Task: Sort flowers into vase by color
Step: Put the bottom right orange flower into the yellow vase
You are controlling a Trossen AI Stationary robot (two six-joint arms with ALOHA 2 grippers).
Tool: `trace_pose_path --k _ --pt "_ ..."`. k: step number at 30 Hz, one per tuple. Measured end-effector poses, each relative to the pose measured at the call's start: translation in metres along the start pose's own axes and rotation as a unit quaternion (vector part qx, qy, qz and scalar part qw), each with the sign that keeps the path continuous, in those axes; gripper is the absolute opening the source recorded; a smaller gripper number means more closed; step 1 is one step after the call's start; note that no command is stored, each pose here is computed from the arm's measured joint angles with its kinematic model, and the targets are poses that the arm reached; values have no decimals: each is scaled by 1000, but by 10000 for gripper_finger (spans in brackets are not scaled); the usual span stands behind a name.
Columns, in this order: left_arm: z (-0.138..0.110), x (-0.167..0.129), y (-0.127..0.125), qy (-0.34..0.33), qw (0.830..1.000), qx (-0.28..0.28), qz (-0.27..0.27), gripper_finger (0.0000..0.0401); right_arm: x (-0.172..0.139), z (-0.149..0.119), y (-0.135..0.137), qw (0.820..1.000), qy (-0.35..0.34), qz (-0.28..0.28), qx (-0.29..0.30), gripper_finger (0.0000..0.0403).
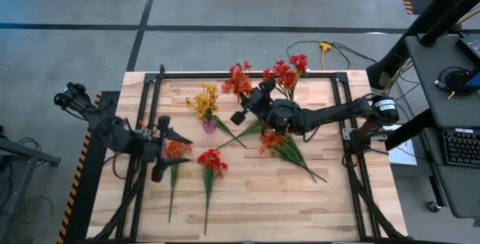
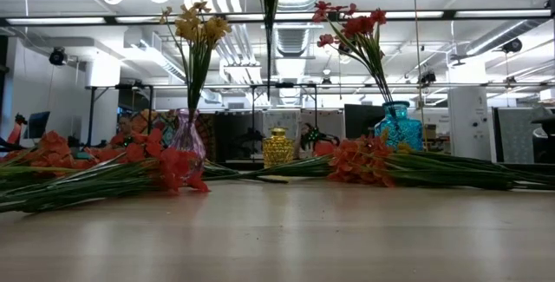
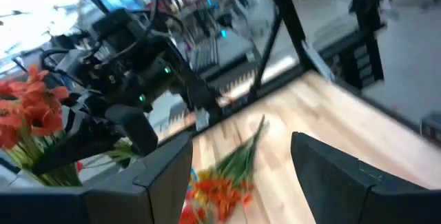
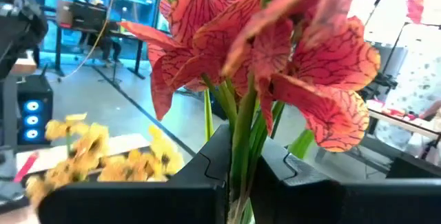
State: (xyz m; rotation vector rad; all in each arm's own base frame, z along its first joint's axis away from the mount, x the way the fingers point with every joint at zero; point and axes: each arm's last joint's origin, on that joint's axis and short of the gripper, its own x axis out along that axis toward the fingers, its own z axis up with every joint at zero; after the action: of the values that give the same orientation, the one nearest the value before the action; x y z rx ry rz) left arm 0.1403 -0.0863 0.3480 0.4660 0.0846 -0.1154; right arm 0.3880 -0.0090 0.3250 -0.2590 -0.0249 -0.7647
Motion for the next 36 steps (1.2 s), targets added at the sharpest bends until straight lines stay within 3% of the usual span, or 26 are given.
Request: trace_pose_path --k 5,13,26,36 --pt "-16 -11 1 -47 998 -33 17 229 22 5 0 1000 19 -11 -23 22" --pt "-26 -16 0 -32 998 -36 30 229 58 6 -22 997 35 -55 -47 22" --pt "-28 -17 1 -17 999 -30 32 229 93 -16 -65 996 47 -72 -1 22" --pt "-28 -17 1 -15 999 -23 32 229 101 -27 -77 995 70 -62 14 22"
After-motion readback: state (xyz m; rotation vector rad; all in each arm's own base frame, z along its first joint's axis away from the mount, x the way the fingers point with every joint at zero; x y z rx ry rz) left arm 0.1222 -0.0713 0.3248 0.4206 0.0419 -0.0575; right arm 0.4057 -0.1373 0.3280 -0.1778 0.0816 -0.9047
